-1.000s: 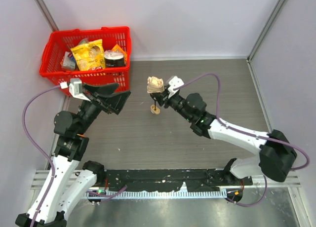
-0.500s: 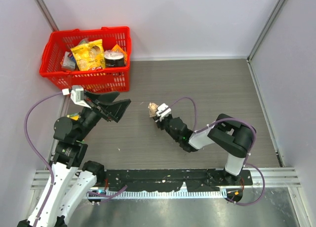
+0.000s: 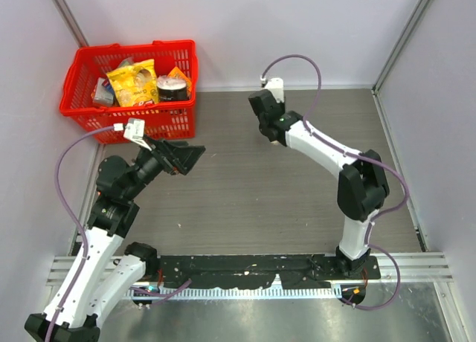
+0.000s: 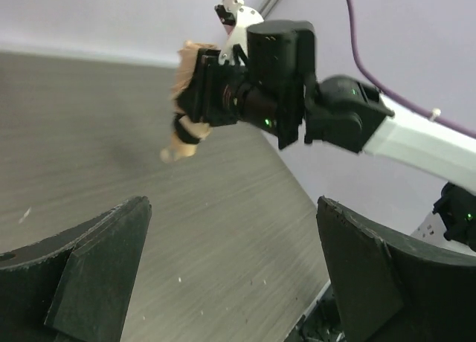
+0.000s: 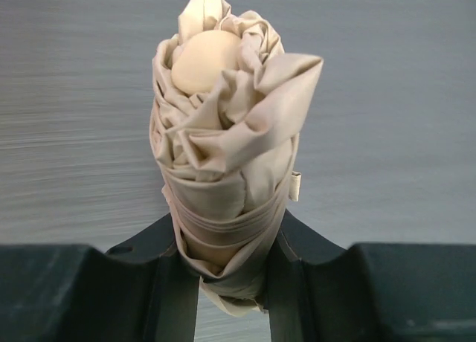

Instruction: Put away the umbrella

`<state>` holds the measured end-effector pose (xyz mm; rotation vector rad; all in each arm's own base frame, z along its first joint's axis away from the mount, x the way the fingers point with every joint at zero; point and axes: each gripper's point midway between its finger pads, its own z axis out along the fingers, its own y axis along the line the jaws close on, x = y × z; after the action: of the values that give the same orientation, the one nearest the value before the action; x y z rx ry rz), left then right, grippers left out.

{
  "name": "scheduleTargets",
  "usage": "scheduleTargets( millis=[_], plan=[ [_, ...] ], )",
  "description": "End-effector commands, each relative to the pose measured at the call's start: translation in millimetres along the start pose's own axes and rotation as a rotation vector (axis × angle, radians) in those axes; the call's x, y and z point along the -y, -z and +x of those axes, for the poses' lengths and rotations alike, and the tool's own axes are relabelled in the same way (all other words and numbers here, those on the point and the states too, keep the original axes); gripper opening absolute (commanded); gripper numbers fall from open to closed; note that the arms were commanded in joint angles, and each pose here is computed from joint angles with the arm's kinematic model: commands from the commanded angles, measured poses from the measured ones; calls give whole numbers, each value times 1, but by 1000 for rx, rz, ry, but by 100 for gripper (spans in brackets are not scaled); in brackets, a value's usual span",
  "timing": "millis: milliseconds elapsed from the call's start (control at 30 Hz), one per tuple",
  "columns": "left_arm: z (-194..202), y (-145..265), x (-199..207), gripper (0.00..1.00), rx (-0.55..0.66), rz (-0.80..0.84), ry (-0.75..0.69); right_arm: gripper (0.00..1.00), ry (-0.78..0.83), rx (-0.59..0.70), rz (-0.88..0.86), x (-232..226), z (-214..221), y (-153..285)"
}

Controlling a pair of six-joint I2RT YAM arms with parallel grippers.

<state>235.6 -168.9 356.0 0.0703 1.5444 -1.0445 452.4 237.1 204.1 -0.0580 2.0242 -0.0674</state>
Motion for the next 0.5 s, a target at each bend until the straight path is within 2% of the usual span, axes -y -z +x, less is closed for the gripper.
scheduleTargets(
  millis=[0,100,233,333,467],
  plan=[
    [7,-3,2,97,-52,-2,44,1,280,-340,633,152,78,16],
    [13,-3,8,97,-69,19,39,1,297,-344,788,199,70,16],
    [17,-2,16,97,-87,44,20,1,411,-349,923,227,57,9],
    [17,0,18,98,-87,48,16,1,479,-427,948,236,68,-19],
    [14,3,27,98,-81,77,8,1,485,-478,963,245,78,-52]
  ],
)
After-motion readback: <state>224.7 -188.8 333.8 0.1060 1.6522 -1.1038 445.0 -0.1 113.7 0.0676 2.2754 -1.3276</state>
